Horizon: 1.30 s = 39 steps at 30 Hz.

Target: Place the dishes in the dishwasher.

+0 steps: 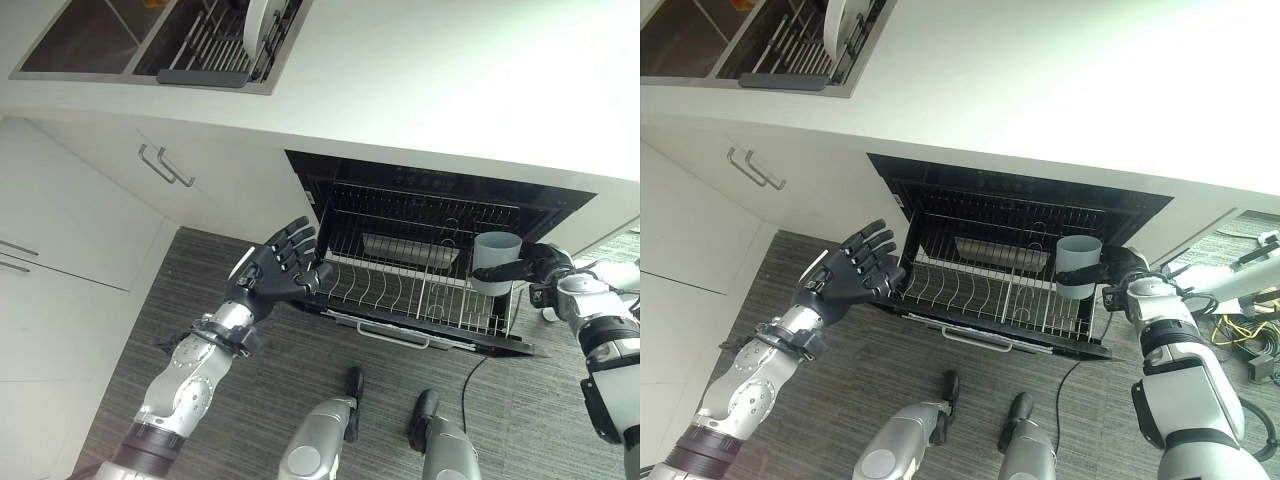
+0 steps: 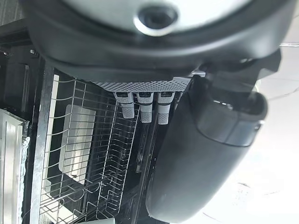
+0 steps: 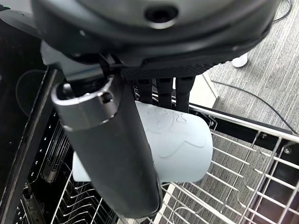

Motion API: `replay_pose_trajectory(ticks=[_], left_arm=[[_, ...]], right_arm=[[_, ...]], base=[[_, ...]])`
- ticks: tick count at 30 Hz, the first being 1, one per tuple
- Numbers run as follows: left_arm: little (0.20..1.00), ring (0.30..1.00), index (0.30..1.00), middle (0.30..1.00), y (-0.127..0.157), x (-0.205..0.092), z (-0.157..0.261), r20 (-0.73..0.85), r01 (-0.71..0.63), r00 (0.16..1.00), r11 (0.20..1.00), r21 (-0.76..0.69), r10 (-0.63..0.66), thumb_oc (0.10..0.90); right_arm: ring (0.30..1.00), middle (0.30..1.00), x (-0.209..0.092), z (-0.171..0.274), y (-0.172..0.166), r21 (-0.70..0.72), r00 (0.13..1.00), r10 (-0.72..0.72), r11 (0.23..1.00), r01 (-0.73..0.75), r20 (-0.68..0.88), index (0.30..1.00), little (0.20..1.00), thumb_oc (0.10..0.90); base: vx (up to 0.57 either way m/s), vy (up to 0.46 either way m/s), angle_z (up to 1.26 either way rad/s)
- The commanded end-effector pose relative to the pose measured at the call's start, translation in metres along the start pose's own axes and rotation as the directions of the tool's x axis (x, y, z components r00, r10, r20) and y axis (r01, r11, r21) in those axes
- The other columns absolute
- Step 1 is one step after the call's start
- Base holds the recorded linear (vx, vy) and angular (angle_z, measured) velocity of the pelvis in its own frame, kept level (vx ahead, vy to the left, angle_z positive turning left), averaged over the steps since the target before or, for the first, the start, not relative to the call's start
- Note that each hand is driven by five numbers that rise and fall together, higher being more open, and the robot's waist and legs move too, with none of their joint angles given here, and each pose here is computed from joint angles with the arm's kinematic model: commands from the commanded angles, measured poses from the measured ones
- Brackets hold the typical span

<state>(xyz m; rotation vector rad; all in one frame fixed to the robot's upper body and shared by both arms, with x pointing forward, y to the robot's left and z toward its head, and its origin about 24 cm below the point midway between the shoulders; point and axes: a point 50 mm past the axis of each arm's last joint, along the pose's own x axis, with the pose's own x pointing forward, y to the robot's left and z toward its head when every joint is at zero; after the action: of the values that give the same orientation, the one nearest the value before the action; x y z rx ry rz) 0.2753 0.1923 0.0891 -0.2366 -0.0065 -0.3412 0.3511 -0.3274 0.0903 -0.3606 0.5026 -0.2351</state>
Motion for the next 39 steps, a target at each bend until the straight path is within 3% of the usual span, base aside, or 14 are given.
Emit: replay_pose_trajectory(ticks=[1,16,20,23,31,39], left_arm=[[0.9,0.9,0.9,0.9,-0.019,0.004,0.053,0.257,0.104,0.96,0.994,0.044,-0.112,0.8],[0.9,0.9,0.9,0.9,-0.019,-0.002,0.032,0.194,0.083,0.978,0.997,0.007,-0.083,0.8],[0.9,0.9,0.9,0.9,-0.016,-0.013,0.031,0.209,0.051,0.977,0.999,0.01,-0.052,0.8],[0.9,0.9,0.9,0.9,-0.015,-0.017,0.033,0.24,0.033,0.97,0.999,0.011,-0.035,0.8],[0.9,0.9,0.9,0.9,-0.002,-0.04,0.045,0.347,-0.012,0.938,0.997,0.07,-0.013,0.8],[0.9,0.9,0.9,0.9,0.004,-0.052,0.053,0.382,0.009,0.923,0.995,0.1,-0.047,0.8]], right_arm=[[0.9,0.9,-0.001,-0.018,-0.011,-0.107,0.994,-0.07,0.992,0.061,-0.086,0.9,0.9,0.8],[0.9,0.9,-0.005,-0.029,-0.006,-0.101,0.987,-0.106,0.99,0.094,-0.12,0.9,0.9,0.8],[0.9,0.9,-0.018,-0.028,0.016,-0.107,0.991,-0.135,0.986,0.131,-0.024,0.9,0.9,0.8],[0.9,0.9,-0.03,-0.031,0.038,-0.016,0.994,-0.101,0.995,0.102,0.042,0.9,0.9,0.8],[0.9,0.9,-0.068,-0.035,0.056,0.184,0.963,-0.054,0.983,0.004,0.265,0.9,0.9,0.8],[0.9,0.9,-0.097,-0.037,0.048,0.25,0.905,-0.103,0.968,-0.004,0.413,0.9,0.9,0.8]], base=[[0.0,0.0,0.0],[0.1,0.032,-0.06],[0.13,0.045,-0.24],[0.05,0.064,-0.05],[0.01,0.137,-0.11],[0.01,0.203,-0.15]])
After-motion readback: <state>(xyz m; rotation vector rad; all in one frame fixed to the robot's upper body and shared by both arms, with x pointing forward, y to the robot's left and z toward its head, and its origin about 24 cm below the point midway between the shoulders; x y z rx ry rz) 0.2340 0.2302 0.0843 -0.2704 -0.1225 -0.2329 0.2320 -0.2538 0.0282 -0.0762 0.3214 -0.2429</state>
